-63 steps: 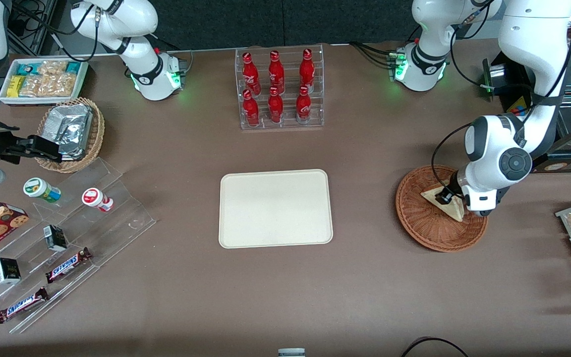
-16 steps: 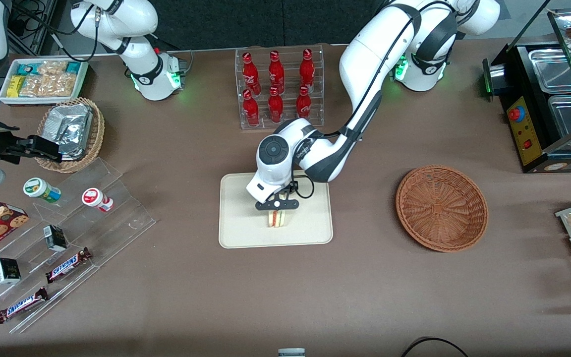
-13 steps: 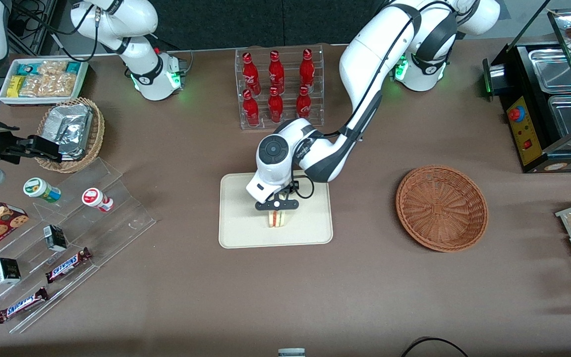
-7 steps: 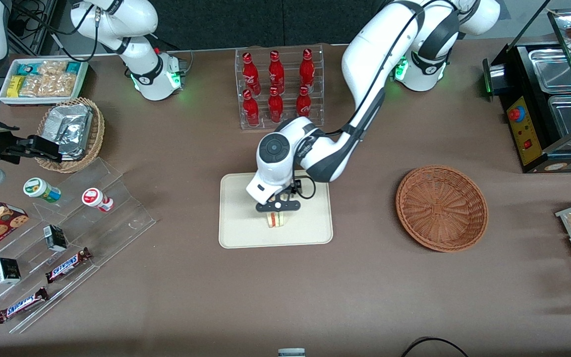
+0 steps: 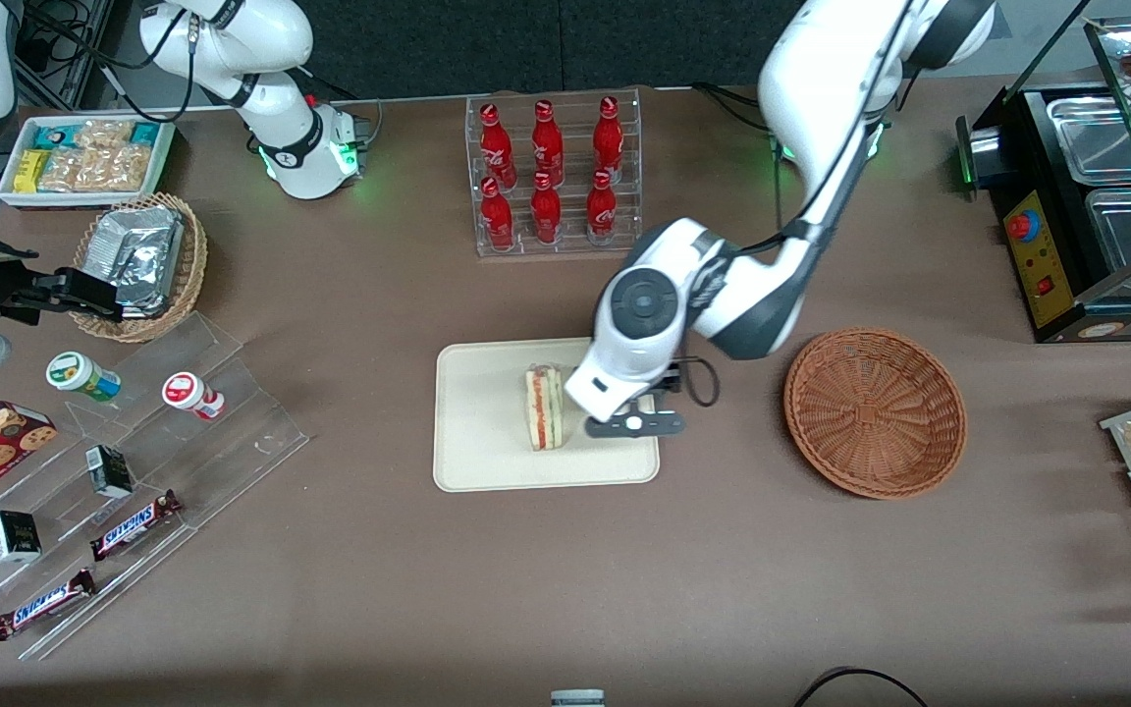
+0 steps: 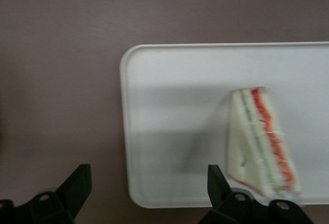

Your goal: Place sandwich from basket to tray

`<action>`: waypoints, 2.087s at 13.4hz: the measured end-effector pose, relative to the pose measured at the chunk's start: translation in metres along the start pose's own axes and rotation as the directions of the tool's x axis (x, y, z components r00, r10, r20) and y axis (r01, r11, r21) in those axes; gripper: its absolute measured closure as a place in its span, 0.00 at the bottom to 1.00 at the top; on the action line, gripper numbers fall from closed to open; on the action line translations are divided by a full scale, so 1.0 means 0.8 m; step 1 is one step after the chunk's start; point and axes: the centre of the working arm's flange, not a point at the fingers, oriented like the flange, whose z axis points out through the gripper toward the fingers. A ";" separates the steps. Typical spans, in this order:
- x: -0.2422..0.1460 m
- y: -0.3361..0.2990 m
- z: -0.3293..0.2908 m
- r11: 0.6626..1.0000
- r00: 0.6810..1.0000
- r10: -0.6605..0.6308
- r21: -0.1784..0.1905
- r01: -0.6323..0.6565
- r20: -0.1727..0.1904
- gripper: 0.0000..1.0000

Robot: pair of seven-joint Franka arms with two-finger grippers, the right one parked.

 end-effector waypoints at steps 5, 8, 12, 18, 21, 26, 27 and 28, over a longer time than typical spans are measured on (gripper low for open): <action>0.008 -0.137 -0.011 0.999 0.997 0.047 0.012 -0.048 0.058 0.00; 0.003 -0.198 -0.008 0.996 0.993 0.081 0.017 -0.083 0.086 0.00; -0.006 -0.280 -0.015 0.992 0.987 0.121 0.012 -0.123 0.106 0.00; -0.048 -0.407 -0.071 0.986 0.983 0.168 0.001 -0.168 0.079 0.00; -0.081 -0.442 -0.144 0.988 0.987 0.152 0.008 -0.153 0.060 0.00; -0.108 -0.458 -0.269 0.992 0.992 0.127 0.008 -0.127 -0.006 0.00; -0.106 -0.457 -0.292 0.992 0.991 0.128 0.008 -0.128 -0.031 0.00; -0.105 -0.457 -0.310 0.992 0.990 0.128 0.009 -0.128 -0.053 0.00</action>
